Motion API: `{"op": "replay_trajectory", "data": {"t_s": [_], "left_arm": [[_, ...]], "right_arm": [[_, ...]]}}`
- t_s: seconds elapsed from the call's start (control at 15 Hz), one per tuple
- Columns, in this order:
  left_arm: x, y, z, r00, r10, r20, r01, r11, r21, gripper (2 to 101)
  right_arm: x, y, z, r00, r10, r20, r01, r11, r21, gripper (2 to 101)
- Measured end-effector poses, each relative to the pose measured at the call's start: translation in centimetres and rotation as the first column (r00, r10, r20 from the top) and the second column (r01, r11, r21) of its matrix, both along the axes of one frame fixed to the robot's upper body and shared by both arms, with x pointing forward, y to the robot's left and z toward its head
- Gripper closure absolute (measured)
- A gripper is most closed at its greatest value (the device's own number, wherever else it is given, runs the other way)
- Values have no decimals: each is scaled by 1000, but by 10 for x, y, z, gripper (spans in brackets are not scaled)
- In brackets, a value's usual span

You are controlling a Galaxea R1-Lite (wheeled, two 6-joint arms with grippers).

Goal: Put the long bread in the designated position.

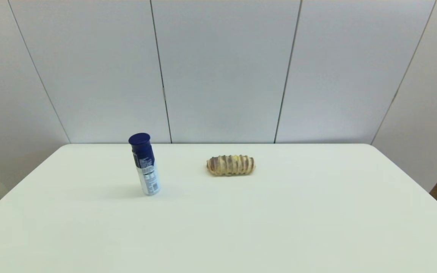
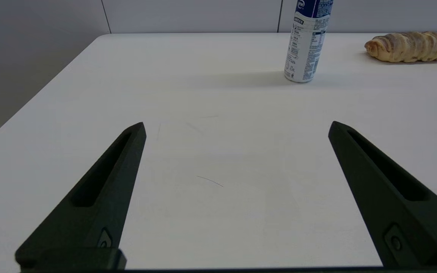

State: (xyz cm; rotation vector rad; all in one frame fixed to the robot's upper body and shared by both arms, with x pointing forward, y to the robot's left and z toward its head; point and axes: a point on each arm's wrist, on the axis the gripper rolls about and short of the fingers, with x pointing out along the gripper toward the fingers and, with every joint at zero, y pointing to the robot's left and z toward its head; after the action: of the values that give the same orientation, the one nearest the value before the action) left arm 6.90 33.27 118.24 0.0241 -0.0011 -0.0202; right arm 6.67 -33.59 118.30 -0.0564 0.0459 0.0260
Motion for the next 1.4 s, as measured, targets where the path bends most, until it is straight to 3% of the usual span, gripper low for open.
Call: {"op": "replay_trajectory", "data": {"t_s": [1.4], "left_arm": [[0, 0, 0, 1000, 0, 0, 0, 1000, -1, 53]], "right_arm": [[0, 0, 0, 1000, 0, -1, 0, 1000, 2, 50]]}}
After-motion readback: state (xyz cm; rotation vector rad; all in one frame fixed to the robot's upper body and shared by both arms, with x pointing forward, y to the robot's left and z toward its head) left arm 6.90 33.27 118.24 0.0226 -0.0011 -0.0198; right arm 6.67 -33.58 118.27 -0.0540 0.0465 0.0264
